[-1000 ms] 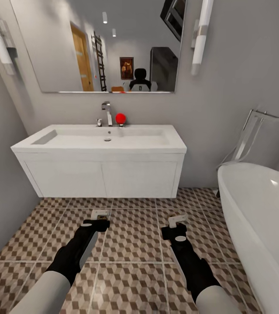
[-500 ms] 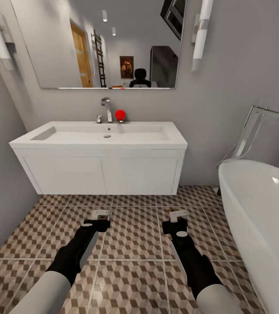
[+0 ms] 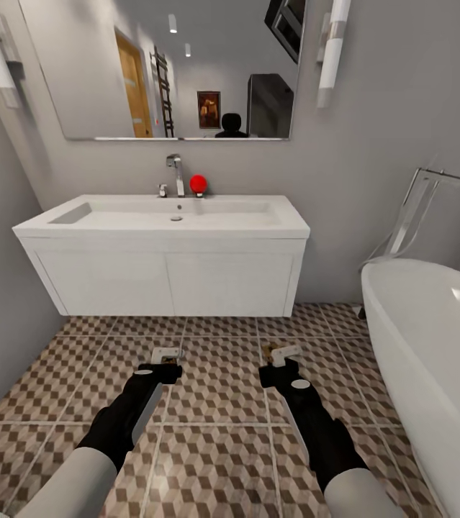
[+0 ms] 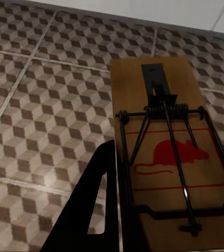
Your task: Take the four mousetraps from the cabinet in the bathroom and place them on the bathroom floor. Make sure all four end up on the same floor surface, and ensure that at least two of them are either under or directly next to the same bathroom sink.
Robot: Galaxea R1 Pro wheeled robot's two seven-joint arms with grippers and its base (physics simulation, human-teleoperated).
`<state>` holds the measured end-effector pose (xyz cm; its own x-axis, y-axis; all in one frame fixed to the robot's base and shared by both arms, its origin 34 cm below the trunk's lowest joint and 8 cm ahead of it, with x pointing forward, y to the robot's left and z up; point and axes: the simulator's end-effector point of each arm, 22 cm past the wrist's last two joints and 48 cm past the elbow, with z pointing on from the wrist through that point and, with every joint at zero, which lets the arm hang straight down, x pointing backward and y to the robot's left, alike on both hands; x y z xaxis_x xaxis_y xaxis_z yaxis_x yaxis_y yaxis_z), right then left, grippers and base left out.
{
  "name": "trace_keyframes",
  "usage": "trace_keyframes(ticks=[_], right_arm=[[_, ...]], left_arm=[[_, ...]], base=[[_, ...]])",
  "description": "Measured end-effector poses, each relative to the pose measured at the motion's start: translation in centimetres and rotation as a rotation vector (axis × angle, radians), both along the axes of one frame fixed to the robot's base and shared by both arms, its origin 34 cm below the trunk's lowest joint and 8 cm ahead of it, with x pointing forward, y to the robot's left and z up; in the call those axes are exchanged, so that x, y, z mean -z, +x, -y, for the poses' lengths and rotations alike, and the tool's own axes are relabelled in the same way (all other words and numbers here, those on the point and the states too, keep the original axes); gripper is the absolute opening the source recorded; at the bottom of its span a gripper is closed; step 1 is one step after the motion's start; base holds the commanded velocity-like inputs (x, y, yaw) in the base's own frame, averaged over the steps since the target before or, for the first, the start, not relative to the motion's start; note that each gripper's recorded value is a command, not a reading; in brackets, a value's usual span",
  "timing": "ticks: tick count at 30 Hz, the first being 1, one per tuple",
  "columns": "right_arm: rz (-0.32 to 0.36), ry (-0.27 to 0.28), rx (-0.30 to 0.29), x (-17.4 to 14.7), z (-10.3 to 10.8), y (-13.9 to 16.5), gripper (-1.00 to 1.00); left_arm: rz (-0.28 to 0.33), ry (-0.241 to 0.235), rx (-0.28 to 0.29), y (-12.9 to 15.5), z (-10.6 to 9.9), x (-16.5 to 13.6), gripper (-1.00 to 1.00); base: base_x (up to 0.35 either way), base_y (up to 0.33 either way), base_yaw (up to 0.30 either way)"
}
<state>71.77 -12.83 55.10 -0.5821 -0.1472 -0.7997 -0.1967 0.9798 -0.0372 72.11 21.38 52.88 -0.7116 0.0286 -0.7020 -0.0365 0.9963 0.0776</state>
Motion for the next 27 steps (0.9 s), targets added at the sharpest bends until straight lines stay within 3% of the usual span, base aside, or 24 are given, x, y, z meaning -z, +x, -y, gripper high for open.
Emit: trace_keyframes(ticks=[27], right_arm=[[0.003, -0.004, 0.000, 5.9, 0.4, -1.2, -1.00]], left_arm=[[-0.008, 0.000, 0.001, -1.5, 0.1, 6.2, -1.00]], base=[[0.000, 0.000, 0.000]])
